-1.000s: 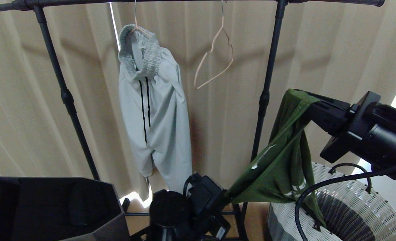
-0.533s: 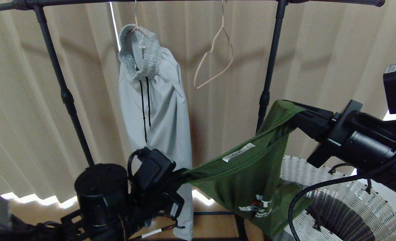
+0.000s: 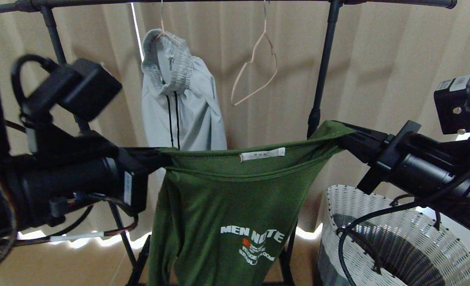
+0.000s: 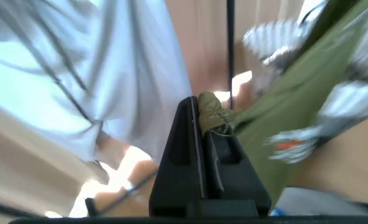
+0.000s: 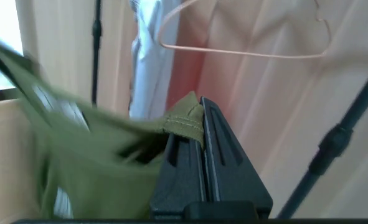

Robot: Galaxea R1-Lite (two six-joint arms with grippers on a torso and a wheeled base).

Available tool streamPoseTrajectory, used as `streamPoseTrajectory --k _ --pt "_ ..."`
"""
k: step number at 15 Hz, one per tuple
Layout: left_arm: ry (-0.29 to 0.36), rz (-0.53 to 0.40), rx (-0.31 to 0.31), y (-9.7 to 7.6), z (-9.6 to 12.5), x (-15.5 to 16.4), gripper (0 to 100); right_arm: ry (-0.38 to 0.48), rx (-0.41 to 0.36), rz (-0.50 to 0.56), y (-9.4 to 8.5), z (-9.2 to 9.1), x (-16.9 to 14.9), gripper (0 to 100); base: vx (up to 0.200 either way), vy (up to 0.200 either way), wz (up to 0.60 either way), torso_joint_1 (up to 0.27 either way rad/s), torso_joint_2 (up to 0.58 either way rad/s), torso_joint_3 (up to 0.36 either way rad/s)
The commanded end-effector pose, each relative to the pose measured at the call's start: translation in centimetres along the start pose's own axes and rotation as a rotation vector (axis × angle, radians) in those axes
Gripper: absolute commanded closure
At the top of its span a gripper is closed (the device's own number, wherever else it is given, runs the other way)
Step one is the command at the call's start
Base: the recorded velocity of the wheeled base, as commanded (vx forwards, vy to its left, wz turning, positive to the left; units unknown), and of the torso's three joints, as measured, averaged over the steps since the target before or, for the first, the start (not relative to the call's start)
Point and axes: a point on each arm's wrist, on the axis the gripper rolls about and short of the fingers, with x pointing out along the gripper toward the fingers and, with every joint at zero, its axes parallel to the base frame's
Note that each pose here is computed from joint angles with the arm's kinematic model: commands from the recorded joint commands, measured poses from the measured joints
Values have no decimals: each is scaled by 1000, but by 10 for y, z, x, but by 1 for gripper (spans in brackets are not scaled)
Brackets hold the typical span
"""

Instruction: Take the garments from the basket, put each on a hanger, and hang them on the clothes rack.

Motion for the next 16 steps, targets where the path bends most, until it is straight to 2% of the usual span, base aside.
streamPoseTrajectory --k 1,3,4,5,7,10,12,13,14,16 --pt "-105 11 -68 5 22 -24 100 11 -2 -15 -4 -3 0 100 0 0 0 0 0 0" --pt "-172 15 -65 3 9 -18 100 14 -3 -27 -6 -4 -1 100 0 0 0 0 0 0" --pt "-217 21 -43 2 3 -14 100 13 -5 -38 -9 -3 -1 100 0 0 0 0 0 0" --pt "-208 25 -24 2 0 -11 100 12 -6 -41 -10 -3 -1 100 0 0 0 0 0 0" --pt "-187 29 -25 3 5 -12 100 11 -6 -47 -10 -3 -1 100 0 0 0 0 0 0" --pt "-139 9 -89 5 25 -18 100 12 -16 -96 -22 -2 -2 100 0 0 0 0 0 0" --pt "-121 -17 -122 4 28 -5 100 12 -21 -134 -32 -2 -4 100 0 0 0 0 0 0" --pt "-121 -17 -122 4 28 -5 100 12 -21 -134 -32 -2 -4 100 0 0 0 0 0 0" --pt "-146 -25 -131 3 34 1 100 -16 -31 -161 -39 6 -2 100 0 0 0 0 0 0" --pt "-186 -23 -132 5 45 0 100 -30 -33 -176 -43 9 -2 100 0 0 0 0 0 0"
